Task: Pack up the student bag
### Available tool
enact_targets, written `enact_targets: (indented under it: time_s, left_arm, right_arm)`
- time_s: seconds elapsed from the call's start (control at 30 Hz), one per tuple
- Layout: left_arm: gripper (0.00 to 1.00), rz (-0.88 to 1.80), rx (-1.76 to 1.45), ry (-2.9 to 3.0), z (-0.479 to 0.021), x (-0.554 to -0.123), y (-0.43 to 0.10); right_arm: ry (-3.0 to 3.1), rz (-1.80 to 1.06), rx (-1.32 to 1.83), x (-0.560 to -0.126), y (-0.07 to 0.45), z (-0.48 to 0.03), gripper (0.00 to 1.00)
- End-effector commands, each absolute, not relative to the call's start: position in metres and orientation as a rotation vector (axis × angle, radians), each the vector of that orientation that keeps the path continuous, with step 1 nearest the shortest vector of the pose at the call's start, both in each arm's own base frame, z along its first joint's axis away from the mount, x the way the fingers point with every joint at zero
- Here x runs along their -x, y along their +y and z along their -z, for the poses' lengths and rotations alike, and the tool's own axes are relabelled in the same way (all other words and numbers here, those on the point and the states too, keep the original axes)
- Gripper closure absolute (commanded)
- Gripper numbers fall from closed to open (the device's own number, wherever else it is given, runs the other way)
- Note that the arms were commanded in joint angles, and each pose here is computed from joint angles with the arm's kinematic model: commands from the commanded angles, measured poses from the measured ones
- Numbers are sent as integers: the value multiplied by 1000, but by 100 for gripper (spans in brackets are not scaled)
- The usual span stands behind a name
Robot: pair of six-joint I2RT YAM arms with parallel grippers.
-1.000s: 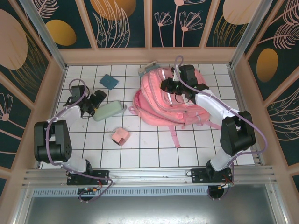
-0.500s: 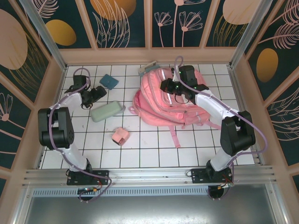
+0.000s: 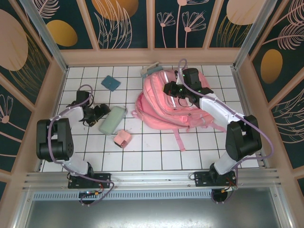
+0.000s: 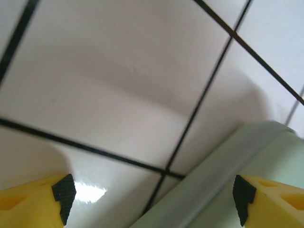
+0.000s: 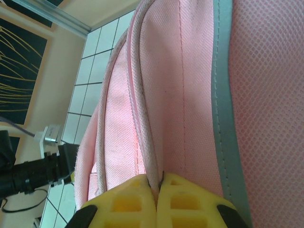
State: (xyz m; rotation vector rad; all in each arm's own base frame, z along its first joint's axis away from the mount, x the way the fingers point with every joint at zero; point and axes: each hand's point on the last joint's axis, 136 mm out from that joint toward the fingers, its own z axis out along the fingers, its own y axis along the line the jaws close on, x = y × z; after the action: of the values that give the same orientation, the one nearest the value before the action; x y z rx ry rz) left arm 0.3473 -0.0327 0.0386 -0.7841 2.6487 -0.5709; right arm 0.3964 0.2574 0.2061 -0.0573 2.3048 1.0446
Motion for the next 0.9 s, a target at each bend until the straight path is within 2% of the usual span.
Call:
enact_targets:
  time_s: [0.0, 0.2, 0.23, 0.57, 0.87]
  left_arm:
    - [12, 692, 745, 2582, -65, -349, -55]
    - [8, 615, 624, 2603, -72, -348, -63]
    - [2, 596, 595, 2613, -73, -348, -64]
    - [1, 206, 227, 2765, -55, -334, -84]
    - [1, 50, 73, 2858, -27, -320, -92]
  right_arm:
    - [2262, -1097, 84, -392, 264, -222, 100]
    - [2258, -1106, 89, -392, 267, -225, 100]
    - [2258, -1106, 90, -391, 267, -226, 100]
    - [2263, -1093, 83, -386, 264, -225, 100]
    - [2260, -1094, 81, -383, 264, -226, 100]
